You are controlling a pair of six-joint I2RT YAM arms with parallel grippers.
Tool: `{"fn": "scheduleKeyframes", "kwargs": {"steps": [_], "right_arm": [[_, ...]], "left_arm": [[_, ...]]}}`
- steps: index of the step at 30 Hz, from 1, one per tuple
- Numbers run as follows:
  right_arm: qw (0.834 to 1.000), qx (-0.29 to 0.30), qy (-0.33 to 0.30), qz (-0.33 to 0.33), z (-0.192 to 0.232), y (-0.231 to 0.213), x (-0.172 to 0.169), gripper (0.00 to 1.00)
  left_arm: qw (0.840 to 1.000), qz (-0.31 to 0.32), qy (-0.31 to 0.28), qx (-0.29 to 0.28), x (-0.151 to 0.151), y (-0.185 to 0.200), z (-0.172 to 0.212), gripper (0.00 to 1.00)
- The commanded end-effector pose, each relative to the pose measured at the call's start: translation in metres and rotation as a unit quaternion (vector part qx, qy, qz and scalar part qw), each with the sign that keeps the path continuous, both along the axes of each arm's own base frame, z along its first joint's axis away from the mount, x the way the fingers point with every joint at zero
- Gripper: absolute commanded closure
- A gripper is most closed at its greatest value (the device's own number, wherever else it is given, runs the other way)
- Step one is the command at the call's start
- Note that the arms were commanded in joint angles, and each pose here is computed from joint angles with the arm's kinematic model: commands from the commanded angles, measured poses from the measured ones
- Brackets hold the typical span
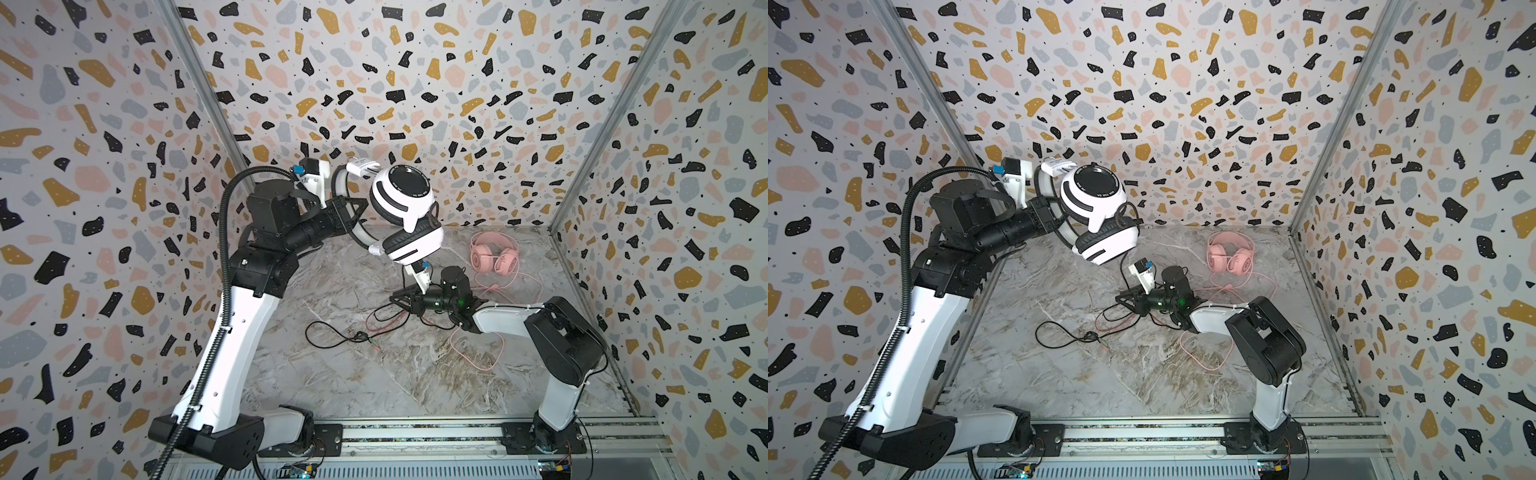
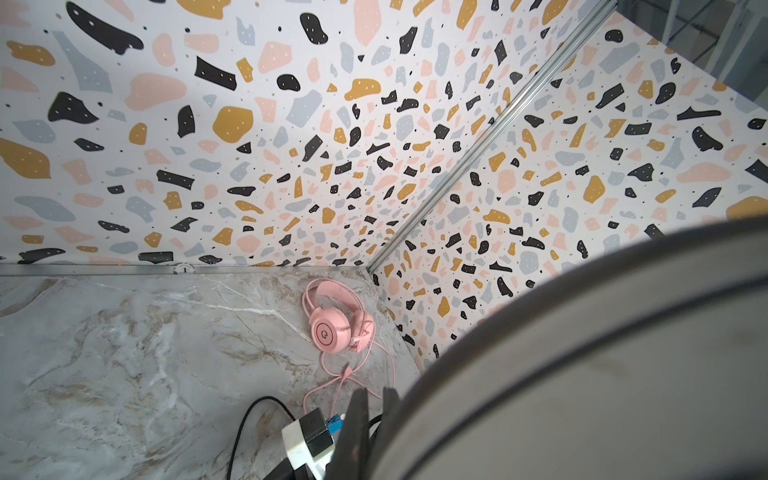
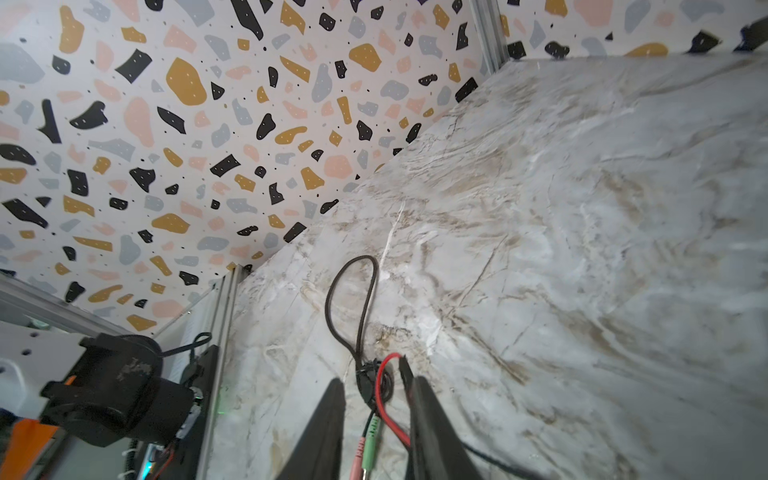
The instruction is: Wrap the headphones
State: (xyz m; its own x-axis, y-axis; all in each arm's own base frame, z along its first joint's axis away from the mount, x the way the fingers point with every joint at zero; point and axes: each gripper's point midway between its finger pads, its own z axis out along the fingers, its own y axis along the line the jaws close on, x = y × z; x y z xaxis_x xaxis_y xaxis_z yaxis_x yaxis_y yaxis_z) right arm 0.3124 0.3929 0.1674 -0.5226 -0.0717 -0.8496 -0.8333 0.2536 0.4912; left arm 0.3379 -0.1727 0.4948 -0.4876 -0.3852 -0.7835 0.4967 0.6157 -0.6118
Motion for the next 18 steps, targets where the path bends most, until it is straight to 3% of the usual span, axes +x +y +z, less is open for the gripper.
{"fn": "scheduleKeyframes", "kwargs": {"steps": [1, 5, 10, 18], "right_arm": [[1.000, 0.018, -0.009, -0.016, 0.015, -0.003, 0.002, 0.90], [0.997, -0.042, 0.006, -0.060, -0.002, -0.016, 0.011, 1.00], [0.989, -0.101, -0.005, -0.104, -0.011, -0.038, 0.010, 1.00], [0.971, -0.204, -0.020, -0.126, -0.035, -0.042, -0.002, 1.00]], "left_arm": [[0.998, 0.017, -0.051, -0.034, -0.010, 0.012, 0.042, 1.00], [0.996, 0.047, -0.063, -0.043, -0.006, 0.021, 0.034, 1.00], [0.994, 0.096, -0.044, -0.040, 0.009, 0.035, 0.007, 1.00], [0.976, 0.202, 0.046, -0.073, 0.048, 0.061, -0.081, 1.00]]}}
